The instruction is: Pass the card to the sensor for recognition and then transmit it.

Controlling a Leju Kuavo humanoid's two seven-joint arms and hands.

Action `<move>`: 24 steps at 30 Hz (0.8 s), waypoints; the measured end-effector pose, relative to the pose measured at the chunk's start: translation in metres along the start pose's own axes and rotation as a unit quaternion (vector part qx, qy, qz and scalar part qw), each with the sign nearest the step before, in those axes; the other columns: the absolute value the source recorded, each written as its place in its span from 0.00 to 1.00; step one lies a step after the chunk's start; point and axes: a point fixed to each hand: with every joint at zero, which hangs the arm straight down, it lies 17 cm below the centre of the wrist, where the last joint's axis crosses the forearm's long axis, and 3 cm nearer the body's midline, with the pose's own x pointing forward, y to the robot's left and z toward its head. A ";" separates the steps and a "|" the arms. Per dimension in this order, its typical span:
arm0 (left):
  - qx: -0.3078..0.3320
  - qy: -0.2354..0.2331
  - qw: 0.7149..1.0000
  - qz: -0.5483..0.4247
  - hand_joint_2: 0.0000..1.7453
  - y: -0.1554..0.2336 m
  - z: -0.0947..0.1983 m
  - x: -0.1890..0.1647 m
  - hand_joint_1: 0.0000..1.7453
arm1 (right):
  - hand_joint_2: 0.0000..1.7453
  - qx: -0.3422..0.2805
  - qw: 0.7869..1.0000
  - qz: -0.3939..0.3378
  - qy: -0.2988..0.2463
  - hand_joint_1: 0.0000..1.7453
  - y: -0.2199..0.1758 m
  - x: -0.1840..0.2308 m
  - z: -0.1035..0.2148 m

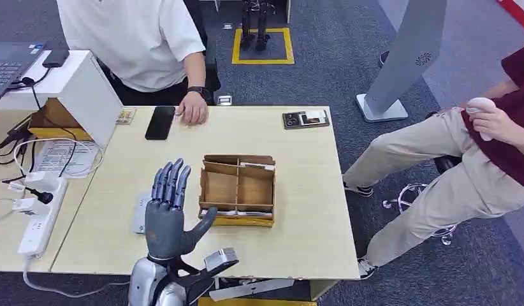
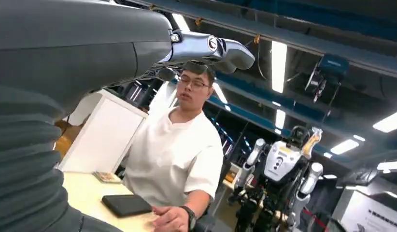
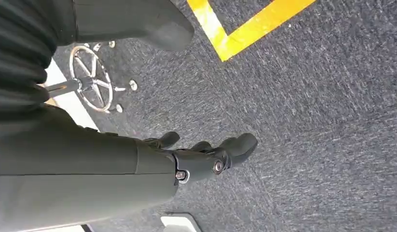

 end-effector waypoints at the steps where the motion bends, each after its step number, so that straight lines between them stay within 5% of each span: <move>1: -0.009 0.005 1.000 -0.005 1.00 -0.004 0.002 -0.001 0.00 | 1.00 0.001 1.000 0.000 0.000 0.00 0.000 0.000 0.000; 24: -0.158 0.009 0.985 -0.070 1.00 -0.089 0.048 -0.015 0.00 | 1.00 0.004 1.000 -0.002 0.002 0.00 0.001 -0.001 0.000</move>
